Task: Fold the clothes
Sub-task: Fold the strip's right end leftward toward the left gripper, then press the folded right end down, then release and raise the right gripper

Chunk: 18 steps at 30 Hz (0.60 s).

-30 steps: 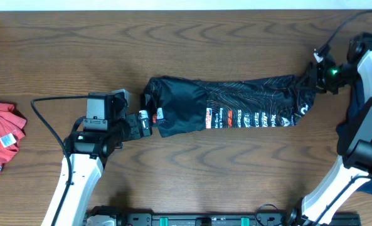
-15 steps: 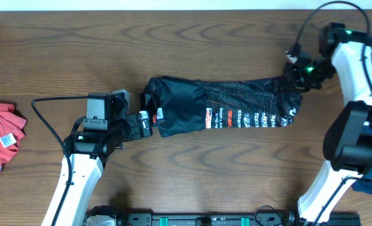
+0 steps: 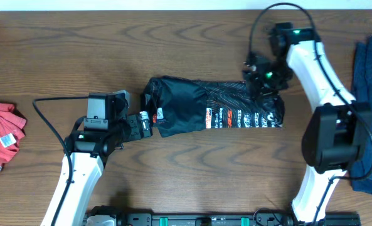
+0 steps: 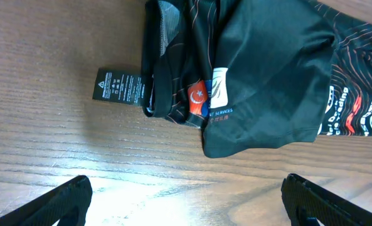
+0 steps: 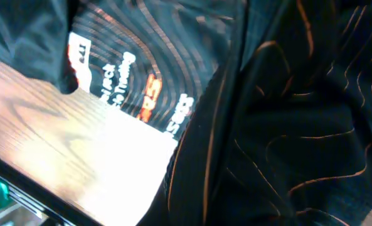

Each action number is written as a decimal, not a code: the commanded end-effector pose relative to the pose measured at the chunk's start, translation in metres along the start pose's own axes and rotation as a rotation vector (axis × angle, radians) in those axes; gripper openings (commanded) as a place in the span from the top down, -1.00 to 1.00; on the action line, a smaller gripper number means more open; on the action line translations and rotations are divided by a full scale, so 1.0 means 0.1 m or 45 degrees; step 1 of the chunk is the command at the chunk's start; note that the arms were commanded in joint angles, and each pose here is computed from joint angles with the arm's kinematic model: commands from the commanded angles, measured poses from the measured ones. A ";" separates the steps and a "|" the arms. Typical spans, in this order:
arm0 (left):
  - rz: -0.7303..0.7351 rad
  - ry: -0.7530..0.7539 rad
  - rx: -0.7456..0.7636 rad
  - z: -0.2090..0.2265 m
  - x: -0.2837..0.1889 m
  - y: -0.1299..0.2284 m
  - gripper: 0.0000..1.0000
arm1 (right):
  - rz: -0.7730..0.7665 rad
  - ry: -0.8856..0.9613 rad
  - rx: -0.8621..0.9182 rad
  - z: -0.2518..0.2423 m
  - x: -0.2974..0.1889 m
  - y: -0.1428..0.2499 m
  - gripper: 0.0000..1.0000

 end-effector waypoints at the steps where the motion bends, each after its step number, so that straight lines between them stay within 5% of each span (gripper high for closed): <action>1: 0.037 0.014 0.004 0.00 0.05 0.03 -0.96 | -0.015 0.050 -0.048 0.21 -0.04 -0.01 0.98; 7: 0.099 0.003 -0.012 0.03 0.16 0.06 -0.96 | -0.009 0.065 -0.031 0.44 0.04 -0.03 0.85; 8: 0.109 0.001 -0.015 0.04 0.18 0.07 -0.96 | -0.015 0.065 -0.026 0.48 0.05 -0.04 0.51; 10: 0.122 -0.001 -0.018 0.04 0.21 0.08 -0.96 | -0.027 0.066 -0.035 0.54 0.06 -0.06 0.35; 11: 0.125 -0.001 -0.019 0.05 0.22 0.08 -0.96 | -0.033 0.063 -0.049 0.57 0.07 -0.07 -0.08; 14: 0.119 0.000 -0.018 0.05 0.23 0.06 -0.96 | -0.065 0.031 -0.092 0.69 0.10 -0.12 -0.38; 16: 0.109 0.002 -0.016 0.05 0.23 0.05 -0.96 | -0.103 -0.023 -0.123 0.80 0.12 -0.18 -0.18; 18: 0.097 0.004 -0.017 0.04 0.24 0.03 -0.96 | -0.142 -0.052 -0.113 0.87 0.12 -0.23 0.40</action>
Point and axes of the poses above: each gripper's point midway between its finger pads, its own x axis out along the fingers, its own z axis along the line the jaws close on, y = z × x, the point moved 6 cm from there along -x, back along the fingers, and after that the axes turned 7 degrees about x, right-handed, at the moved point
